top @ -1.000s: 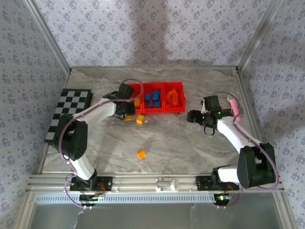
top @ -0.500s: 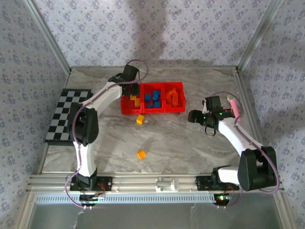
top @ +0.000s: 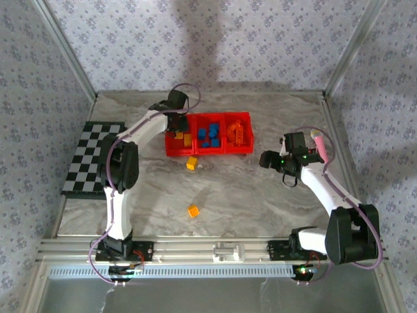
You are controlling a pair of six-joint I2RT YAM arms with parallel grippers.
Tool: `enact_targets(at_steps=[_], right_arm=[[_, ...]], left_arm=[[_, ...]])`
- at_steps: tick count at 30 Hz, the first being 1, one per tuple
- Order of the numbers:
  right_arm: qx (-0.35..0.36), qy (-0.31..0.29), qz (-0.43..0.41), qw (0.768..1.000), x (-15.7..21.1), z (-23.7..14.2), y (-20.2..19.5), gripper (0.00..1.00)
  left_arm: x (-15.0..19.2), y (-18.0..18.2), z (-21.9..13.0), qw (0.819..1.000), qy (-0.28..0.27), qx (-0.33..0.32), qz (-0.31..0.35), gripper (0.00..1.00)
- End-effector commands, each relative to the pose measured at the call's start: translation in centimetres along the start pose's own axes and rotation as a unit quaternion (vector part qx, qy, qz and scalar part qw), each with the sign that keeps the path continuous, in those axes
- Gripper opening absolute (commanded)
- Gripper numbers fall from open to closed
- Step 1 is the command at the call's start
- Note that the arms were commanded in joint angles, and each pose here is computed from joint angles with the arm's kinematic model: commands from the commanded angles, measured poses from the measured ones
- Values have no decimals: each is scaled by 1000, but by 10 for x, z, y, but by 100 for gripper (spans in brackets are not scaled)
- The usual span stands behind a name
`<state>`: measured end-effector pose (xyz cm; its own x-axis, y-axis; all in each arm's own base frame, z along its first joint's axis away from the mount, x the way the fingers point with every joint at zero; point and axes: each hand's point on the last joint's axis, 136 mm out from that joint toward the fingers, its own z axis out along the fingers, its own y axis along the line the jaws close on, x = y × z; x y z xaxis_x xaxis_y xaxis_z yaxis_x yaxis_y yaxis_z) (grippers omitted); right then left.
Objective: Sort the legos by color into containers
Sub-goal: Place the lego in the container, then touch the container at the center of the table.
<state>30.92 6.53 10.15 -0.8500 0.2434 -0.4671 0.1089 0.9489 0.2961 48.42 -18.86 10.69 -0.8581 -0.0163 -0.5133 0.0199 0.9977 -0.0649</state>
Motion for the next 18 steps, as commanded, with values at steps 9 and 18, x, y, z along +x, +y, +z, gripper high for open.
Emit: enact_targets(at_steps=[9,18], right_arm=[[4,4,-3,1000,2,-1,-2,84],[5,7,-2,1000,4,2,-3,84]], left_arm=[[8,1,20,1000,18,7,-5,42],[12,-9,-18,999,-10,42,23,54]])
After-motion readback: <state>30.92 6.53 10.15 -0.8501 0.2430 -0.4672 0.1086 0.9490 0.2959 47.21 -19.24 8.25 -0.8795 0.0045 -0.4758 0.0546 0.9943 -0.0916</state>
